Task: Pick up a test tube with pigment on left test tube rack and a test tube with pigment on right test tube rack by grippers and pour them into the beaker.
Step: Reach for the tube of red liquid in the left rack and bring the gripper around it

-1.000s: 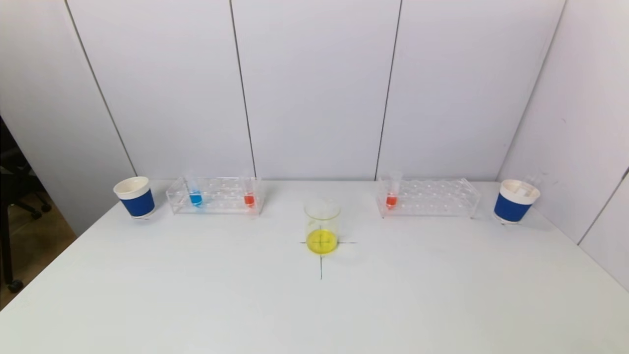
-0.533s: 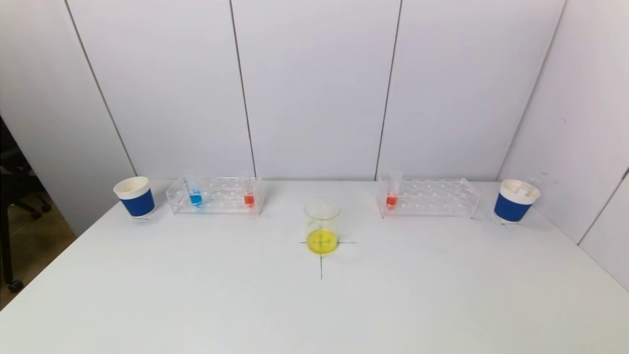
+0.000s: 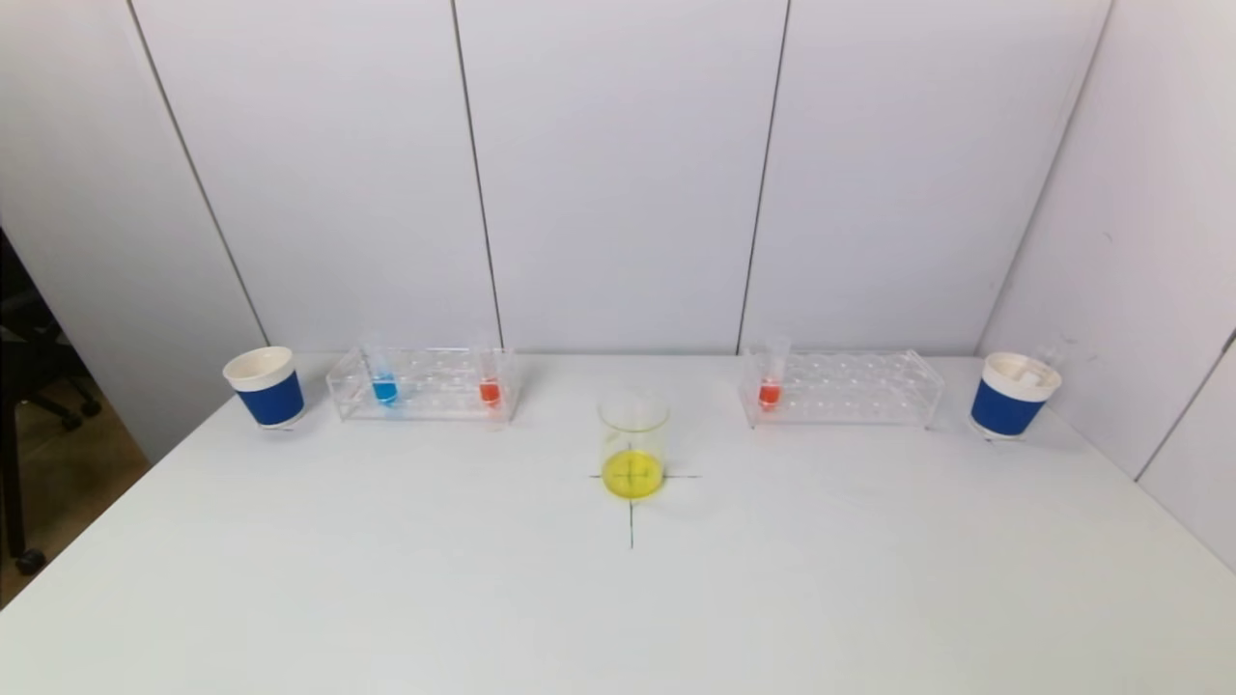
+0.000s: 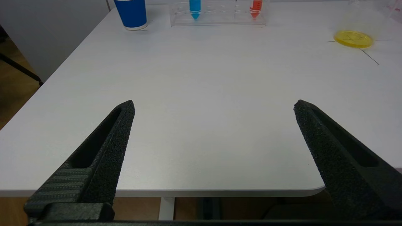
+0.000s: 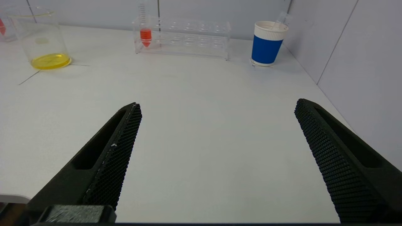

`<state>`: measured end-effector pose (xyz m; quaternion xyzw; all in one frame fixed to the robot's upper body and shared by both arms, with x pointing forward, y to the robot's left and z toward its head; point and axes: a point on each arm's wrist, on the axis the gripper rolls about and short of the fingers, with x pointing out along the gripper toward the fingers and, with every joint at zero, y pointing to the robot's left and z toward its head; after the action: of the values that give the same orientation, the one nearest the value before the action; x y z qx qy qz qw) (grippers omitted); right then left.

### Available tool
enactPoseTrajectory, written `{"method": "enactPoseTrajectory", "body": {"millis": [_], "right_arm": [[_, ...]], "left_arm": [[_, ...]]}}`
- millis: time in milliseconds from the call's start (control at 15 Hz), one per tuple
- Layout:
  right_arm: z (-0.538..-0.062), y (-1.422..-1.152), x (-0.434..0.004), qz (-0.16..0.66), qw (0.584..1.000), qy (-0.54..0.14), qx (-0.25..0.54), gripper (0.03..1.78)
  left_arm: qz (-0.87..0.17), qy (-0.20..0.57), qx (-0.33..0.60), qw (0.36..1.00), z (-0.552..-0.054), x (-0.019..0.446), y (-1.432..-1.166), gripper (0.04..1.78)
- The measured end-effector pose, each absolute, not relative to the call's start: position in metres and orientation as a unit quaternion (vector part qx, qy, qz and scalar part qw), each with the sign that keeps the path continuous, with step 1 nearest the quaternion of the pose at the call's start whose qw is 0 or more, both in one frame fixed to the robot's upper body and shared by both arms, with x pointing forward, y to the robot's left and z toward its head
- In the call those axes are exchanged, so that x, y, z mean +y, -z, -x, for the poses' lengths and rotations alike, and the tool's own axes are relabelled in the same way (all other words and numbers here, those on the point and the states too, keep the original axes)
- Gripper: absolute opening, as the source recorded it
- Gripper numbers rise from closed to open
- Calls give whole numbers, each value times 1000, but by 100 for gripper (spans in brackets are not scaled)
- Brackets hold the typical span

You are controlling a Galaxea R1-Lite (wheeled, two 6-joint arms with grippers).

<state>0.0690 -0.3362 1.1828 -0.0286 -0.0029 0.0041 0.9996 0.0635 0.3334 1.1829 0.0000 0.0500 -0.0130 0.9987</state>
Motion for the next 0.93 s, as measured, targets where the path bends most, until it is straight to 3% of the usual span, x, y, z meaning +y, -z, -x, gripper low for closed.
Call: {"method": "enactPoseTrajectory", "body": {"millis": [733, 933], "right_arm": [[-69, -1183, -336, 29, 1000, -4, -3, 177], [-69, -1183, -336, 29, 1000, -4, -3, 177]], "left_arm": [[-7, 6, 49, 999, -62, 334, -1186, 177], [-11, 18, 18, 1000, -56, 333, -1216, 177]]}}
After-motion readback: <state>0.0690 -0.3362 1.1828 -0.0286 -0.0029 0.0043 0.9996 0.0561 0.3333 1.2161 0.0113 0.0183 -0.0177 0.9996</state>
